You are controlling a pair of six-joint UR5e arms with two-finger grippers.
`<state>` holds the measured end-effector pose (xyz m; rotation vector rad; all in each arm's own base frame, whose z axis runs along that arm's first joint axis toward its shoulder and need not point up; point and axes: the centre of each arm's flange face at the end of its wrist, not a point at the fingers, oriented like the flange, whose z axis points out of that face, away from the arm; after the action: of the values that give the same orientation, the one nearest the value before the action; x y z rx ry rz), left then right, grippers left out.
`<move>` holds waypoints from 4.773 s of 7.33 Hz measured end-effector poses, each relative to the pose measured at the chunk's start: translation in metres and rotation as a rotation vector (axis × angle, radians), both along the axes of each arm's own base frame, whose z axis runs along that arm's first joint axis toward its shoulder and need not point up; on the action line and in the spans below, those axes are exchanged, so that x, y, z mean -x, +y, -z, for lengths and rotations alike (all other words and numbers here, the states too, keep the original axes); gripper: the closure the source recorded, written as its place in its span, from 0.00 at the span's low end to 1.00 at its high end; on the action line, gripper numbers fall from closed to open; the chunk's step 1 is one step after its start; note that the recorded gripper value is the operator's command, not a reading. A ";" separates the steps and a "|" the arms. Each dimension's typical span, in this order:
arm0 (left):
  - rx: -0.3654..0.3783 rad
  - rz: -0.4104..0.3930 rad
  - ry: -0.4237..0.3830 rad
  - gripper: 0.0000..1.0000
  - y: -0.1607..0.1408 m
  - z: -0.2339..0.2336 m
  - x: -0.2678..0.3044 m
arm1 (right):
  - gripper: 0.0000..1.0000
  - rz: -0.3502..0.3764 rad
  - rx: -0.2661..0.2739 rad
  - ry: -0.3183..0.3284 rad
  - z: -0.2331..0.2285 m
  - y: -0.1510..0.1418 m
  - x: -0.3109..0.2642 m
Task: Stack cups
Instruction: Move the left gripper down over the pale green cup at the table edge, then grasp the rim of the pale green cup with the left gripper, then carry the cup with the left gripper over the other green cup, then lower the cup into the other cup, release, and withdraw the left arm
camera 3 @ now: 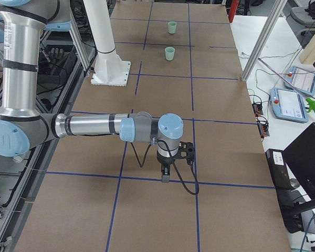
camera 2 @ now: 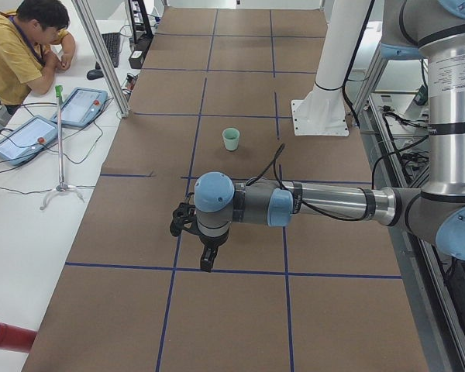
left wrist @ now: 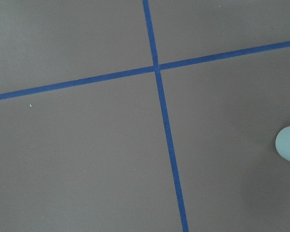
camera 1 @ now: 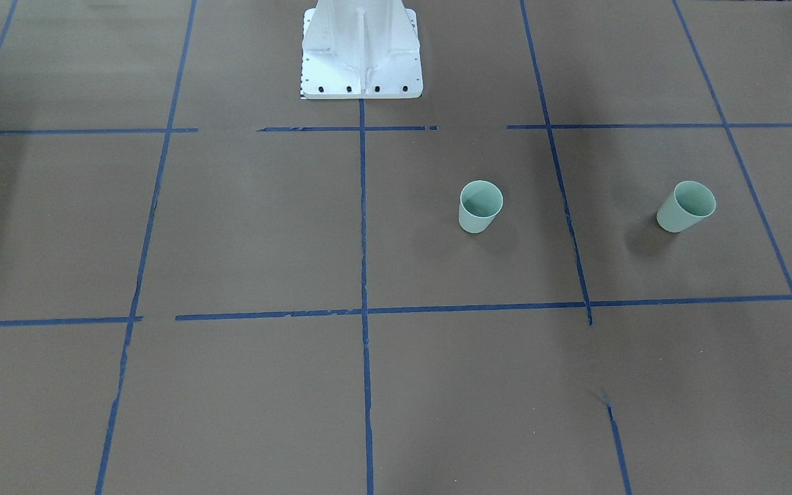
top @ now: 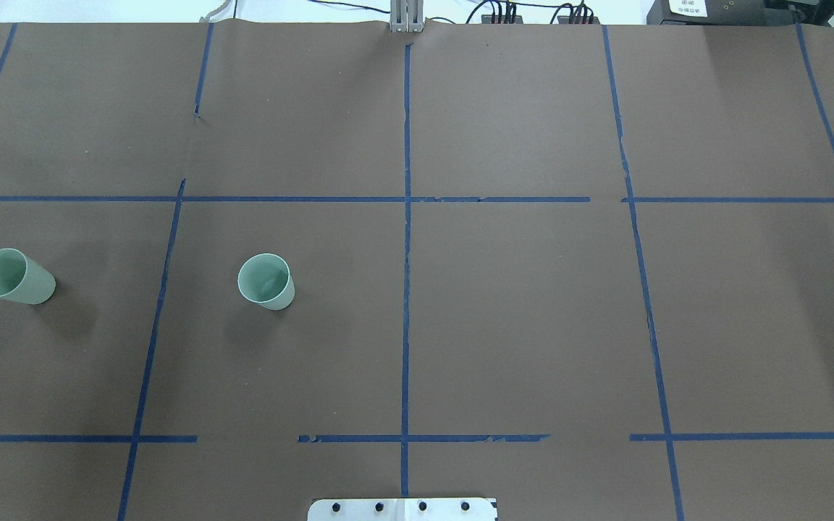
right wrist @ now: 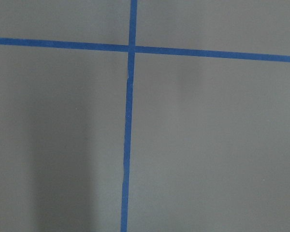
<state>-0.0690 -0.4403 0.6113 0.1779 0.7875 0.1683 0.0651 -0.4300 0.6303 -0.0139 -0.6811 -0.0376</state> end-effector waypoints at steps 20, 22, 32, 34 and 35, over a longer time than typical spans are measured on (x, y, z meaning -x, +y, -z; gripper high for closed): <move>0.108 0.200 0.114 1.00 0.007 0.121 -0.236 | 0.00 -0.001 0.000 0.000 0.000 0.000 0.000; 0.195 0.253 0.117 1.00 -0.013 0.202 -0.260 | 0.00 -0.001 0.000 0.000 0.000 0.000 0.000; 0.434 0.326 0.080 0.00 0.005 0.355 -0.452 | 0.00 -0.001 0.000 0.000 0.000 0.000 -0.001; 0.431 0.339 0.076 0.00 0.007 0.355 -0.456 | 0.00 -0.001 0.000 0.000 0.000 0.000 -0.001; 0.429 0.339 0.079 0.00 0.008 0.357 -0.455 | 0.00 -0.001 0.000 0.000 0.000 0.000 -0.001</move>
<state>0.3856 -0.4319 0.2546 -0.0899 0.8425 -0.3294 0.0658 -0.4299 0.6302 -0.0133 -0.6811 -0.0361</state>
